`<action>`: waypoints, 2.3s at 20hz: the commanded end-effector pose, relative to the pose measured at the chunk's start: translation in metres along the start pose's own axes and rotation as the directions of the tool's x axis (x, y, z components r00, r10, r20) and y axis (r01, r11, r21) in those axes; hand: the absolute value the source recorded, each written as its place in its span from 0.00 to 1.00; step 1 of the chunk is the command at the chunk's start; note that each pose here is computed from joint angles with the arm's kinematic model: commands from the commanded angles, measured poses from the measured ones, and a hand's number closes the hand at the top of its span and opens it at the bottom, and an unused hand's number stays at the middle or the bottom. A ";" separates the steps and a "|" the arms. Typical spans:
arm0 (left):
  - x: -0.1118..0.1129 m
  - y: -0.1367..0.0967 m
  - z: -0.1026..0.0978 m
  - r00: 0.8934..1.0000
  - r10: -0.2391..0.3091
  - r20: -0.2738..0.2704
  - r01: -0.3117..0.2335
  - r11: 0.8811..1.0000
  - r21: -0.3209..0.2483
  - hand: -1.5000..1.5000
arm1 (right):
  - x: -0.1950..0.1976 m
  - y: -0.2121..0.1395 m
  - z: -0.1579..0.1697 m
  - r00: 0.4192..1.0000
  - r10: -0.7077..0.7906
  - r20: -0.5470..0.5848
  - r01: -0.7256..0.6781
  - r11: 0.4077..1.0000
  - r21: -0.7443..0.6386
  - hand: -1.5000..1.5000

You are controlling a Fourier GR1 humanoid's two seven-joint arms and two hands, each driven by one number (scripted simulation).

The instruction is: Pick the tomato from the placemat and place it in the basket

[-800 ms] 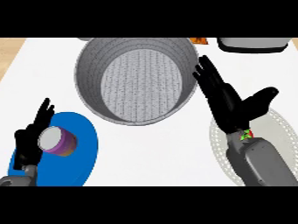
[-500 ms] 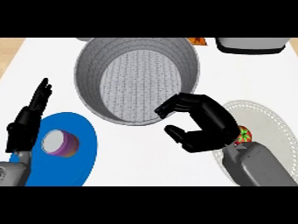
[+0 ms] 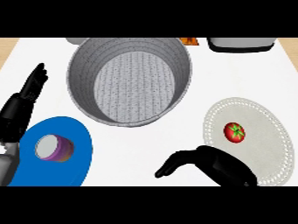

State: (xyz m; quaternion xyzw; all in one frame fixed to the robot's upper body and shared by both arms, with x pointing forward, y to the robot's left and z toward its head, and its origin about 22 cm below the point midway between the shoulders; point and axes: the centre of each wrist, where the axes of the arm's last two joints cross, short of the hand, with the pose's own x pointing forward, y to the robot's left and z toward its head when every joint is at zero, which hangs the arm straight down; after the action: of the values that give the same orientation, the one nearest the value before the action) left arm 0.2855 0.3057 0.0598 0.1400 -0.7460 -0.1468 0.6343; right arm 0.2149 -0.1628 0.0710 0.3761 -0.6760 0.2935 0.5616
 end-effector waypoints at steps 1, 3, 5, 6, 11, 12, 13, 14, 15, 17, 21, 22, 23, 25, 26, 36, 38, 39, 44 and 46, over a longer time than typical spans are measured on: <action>0.003 0.000 0.004 1.000 -0.020 -0.005 0.020 1.000 -0.016 0.50 | 0.044 -0.011 0.007 0.938 0.346 0.033 -0.344 0.938 -0.048 0.00; 0.004 -0.002 -0.004 1.000 -0.001 -0.002 0.001 1.000 -0.010 0.50 | 0.071 -0.024 0.005 0.846 0.532 -0.040 -0.534 0.844 -0.049 0.00; 0.007 0.008 -0.006 1.000 -0.028 0.009 0.028 0.999 -0.024 0.50 | 0.104 -0.050 0.004 0.719 0.685 -0.118 -0.694 0.718 -0.053 0.00; 0.011 -0.002 -0.006 0.999 -0.005 0.033 0.006 1.000 -0.020 0.50 | 0.121 -0.059 0.005 0.644 0.748 -0.160 -0.760 0.650 -0.020 0.00; 0.017 -0.006 -0.011 0.999 -0.020 0.043 0.022 0.999 -0.044 0.50 | 0.173 -0.062 -0.002 0.287 0.936 -0.204 -0.861 0.345 0.374 0.00; 0.014 -0.010 -0.004 1.000 0.000 0.016 0.001 0.999 -0.053 0.50 | 0.179 -0.064 0.001 0.274 0.938 -0.211 -0.836 0.341 0.430 0.00; 0.012 -0.018 -0.006 1.000 0.004 0.028 -0.002 0.999 -0.054 0.50 | 0.184 -0.066 -0.001 0.251 0.948 -0.196 -0.812 0.316 0.490 0.00; 0.025 -0.008 -0.016 0.999 0.003 0.043 0.000 0.997 -0.072 0.50 | 0.182 -0.068 -0.001 0.228 0.953 -0.198 -0.775 0.301 0.555 0.00; 0.023 -0.010 -0.007 0.999 0.005 0.043 -0.002 0.998 -0.065 0.50 | 0.198 -0.069 -0.002 0.195 0.961 -0.197 -0.764 0.274 0.584 0.00; 0.018 -0.014 -0.013 0.999 -0.002 0.042 0.005 0.998 -0.058 0.50 | 0.195 -0.075 -0.009 0.184 0.963 -0.194 -0.705 0.267 0.657 0.00; 0.015 -0.001 -0.029 0.999 0.009 0.035 -0.007 0.999 -0.046 0.50 | 0.171 -0.088 -0.028 0.167 0.967 -0.193 -0.648 0.255 0.717 0.00; 0.015 0.001 -0.017 0.999 0.001 0.036 0.001 0.999 -0.050 0.50 | 0.176 -0.087 -0.021 0.158 0.968 -0.196 -0.633 0.252 0.732 0.00; 0.021 -0.008 -0.017 0.999 -0.003 0.041 0.005 0.999 -0.051 0.50 | 0.171 -0.097 -0.023 0.145 0.968 -0.206 -0.628 0.251 0.737 0.00; 0.030 -0.007 -0.016 0.999 0.001 0.049 0.001 0.999 -0.042 0.50 | 0.168 -0.104 -0.023 0.121 0.969 -0.217 -0.607 0.245 0.756 0.00; 0.021 -0.006 0.001 0.999 -0.011 0.033 0.012 0.999 -0.036 0.50 | 0.161 -0.094 -0.021 0.115 0.970 -0.213 -0.614 0.238 0.752 0.00; 0.026 -0.004 -0.001 0.999 -0.007 0.038 0.008 0.999 -0.039 0.50 | 0.089 -0.111 -0.020 0.080 0.982 -0.171 -0.576 0.186 0.796 0.00; 0.013 -0.004 -0.002 1.000 -0.004 0.025 0.005 0.999 -0.036 0.50 | 0.089 -0.138 -0.009 0.038 0.984 -0.176 -0.544 0.168 0.822 0.00; 0.009 0.000 -0.008 1.000 -0.018 0.023 0.019 0.999 -0.041 0.50 | 0.083 -0.128 -0.008 0.048 0.985 -0.166 -0.544 0.165 0.823 0.00; 0.035 0.001 0.001 1.000 -0.007 0.029 0.008 0.999 -0.036 0.50 | 0.056 -0.130 0.009 0.016 0.986 -0.165 -0.525 0.149 0.838 0.00; 0.020 -0.006 0.006 0.999 -0.005 0.038 0.006 1.000 -0.030 0.50 | 0.027 -0.133 -0.005 0.018 0.987 -0.158 -0.529 0.144 0.836 0.00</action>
State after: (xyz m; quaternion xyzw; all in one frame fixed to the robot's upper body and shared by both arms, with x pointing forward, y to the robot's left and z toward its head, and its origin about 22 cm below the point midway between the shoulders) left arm 0.2834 0.2939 0.0764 0.1248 -0.7534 -0.1654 0.6240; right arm 0.3220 -0.2391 0.1257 -0.1105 -0.3617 0.8558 0.3529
